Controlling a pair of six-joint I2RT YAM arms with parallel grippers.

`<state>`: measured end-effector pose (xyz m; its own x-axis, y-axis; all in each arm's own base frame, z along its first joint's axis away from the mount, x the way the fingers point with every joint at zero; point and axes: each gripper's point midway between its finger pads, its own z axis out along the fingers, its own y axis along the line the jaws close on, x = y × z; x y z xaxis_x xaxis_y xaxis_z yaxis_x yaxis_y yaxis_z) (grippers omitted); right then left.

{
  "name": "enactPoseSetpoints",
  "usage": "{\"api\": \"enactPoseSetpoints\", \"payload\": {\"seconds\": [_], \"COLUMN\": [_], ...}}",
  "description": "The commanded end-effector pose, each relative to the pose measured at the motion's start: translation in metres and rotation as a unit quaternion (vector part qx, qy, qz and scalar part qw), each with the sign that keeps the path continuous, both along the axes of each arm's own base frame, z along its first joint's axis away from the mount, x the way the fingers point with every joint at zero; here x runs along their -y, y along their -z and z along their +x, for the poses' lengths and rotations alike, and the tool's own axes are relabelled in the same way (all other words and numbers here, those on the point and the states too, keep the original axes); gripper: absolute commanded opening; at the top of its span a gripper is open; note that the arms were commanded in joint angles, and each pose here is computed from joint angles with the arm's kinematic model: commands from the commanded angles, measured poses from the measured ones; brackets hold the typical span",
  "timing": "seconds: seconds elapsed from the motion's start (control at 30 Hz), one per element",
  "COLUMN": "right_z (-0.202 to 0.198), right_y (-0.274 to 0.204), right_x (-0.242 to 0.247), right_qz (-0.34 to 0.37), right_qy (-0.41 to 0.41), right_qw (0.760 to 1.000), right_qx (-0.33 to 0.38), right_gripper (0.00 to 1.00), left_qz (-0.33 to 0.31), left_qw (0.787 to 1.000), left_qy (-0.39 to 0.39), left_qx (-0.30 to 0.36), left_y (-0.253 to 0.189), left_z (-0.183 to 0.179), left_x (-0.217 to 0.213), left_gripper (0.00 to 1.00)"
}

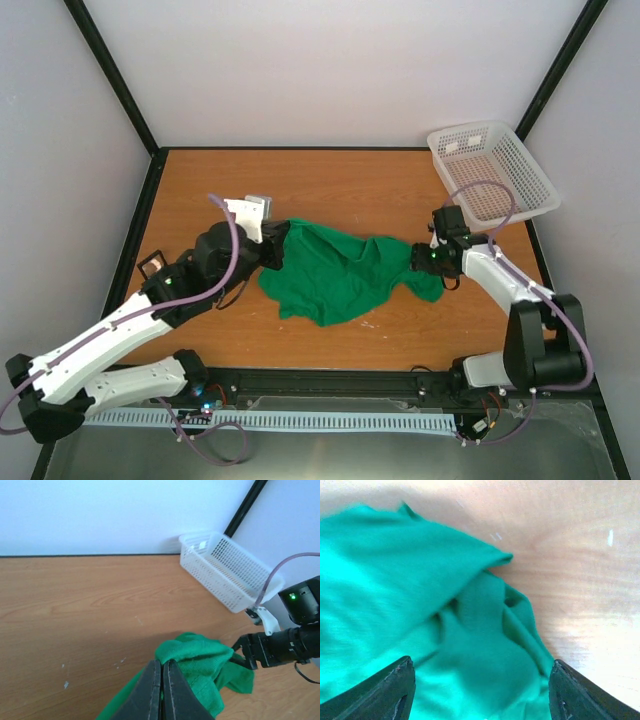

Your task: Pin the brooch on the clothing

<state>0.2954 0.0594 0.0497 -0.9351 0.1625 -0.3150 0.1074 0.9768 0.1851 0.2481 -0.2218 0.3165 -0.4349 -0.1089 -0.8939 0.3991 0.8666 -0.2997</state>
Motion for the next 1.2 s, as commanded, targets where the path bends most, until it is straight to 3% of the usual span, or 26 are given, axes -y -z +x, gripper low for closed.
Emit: {"api": "enactPoseSetpoints", "payload": {"seconds": [0.0, 0.2, 0.33, 0.43, 0.57, 0.8, 0.87, 1.0, 1.03, 1.17], "right_z": [0.009, 0.0, -0.004, -0.007, 0.0, 0.041, 0.049, 0.063, 0.067, 0.085], "right_y": [-0.064, -0.078, -0.079, -0.073, -0.047, -0.035, -0.039, -0.065, -0.075, -0.12], "right_x": [-0.025, -0.09, -0.127, -0.149, -0.162, -0.138, -0.131, -0.102, -0.095, -0.059], "right_qz": [-0.005, -0.023, 0.006, 0.017, -0.027, -0.151, -0.177, -0.219, -0.217, -0.203], "right_qy": [-0.031, -0.173, -0.261, -0.296, -0.308, -0.238, -0.224, -0.175, -0.166, -0.123], "right_qw": [0.997, 0.978, 0.957, 0.947, 0.945, 0.954, 0.952, 0.95, 0.951, 0.953], "right_qx": [0.07, 0.114, 0.126, 0.125, 0.107, 0.101, 0.11, 0.137, 0.146, 0.191], "right_gripper": [0.71, 0.77, 0.82, 0.89, 0.89, 0.64, 0.5, 0.08, 0.03, 0.03], "left_qz": [-0.06, -0.087, -0.091, -0.094, -0.098, -0.094, -0.08, -0.044, -0.036, 0.011], "left_qw": [0.996, 0.993, 0.992, 0.993, 0.992, 0.994, 0.995, 0.999, 0.999, 0.999], "left_qy": [0.032, 0.059, 0.065, 0.062, 0.059, 0.051, 0.045, 0.008, 0.0, -0.023], "left_qx": [0.049, 0.057, 0.05, 0.047, 0.045, 0.037, 0.039, 0.024, 0.021, 0.021], "left_y": [-0.055, -0.067, -0.069, -0.067, -0.067, -0.063, -0.057, -0.032, -0.025, -0.006], "left_z": [-0.017, -0.026, -0.028, -0.029, -0.029, -0.03, -0.028, -0.018, -0.016, 0.001], "left_x": [-0.007, -0.003, -0.001, -0.003, -0.004, -0.008, -0.01, -0.019, -0.02, -0.024], "left_gripper": [0.01, 0.01, 0.01, 0.01, 0.01, 0.01, 0.01, 0.01, 0.01, 0.01]}}
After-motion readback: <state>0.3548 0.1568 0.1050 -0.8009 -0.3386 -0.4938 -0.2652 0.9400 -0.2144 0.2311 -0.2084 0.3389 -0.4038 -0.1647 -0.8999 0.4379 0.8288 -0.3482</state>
